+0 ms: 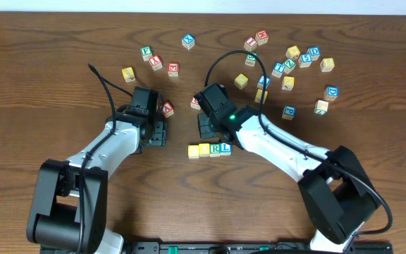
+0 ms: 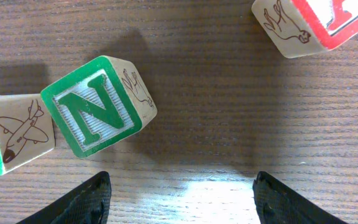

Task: Spell out CORL

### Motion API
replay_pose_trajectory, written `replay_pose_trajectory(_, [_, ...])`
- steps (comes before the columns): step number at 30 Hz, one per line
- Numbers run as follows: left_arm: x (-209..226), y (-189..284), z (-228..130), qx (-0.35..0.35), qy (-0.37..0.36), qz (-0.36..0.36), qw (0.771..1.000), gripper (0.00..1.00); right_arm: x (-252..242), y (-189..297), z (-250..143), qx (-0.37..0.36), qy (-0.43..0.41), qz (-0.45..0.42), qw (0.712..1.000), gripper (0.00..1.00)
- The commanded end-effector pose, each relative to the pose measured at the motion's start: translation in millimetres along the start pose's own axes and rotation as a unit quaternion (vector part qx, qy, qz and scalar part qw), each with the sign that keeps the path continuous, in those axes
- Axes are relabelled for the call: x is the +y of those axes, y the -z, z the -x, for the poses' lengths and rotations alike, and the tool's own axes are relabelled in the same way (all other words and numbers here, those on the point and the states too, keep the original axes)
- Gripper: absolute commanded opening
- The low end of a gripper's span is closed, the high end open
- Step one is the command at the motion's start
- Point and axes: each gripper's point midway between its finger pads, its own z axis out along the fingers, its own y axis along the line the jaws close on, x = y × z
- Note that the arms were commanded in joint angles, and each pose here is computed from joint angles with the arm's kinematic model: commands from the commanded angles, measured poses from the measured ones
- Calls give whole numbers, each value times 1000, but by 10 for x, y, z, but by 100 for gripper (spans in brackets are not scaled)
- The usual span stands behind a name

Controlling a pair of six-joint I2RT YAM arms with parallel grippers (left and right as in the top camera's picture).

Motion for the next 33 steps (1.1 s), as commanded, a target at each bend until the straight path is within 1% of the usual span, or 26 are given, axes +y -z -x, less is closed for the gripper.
replay_pose_trajectory(1, [34,40,123,-15,5,8,1000,72,-17,-132,-124,23,13,-5,1000,1])
replay_pose_trajectory(7, [34,40,129,-16,5,8,1000,72,-9,-229,-215,37,17,-8,999,1])
replay_pose_trajectory(20, [33,41,130,-16,5,8,1000,73,178,-213,-330,42,47,3,998,1])
replay_pose_trajectory(33, [33,41,130,-16,5,8,1000,73,175,-210,-357,46,49,1,998,1])
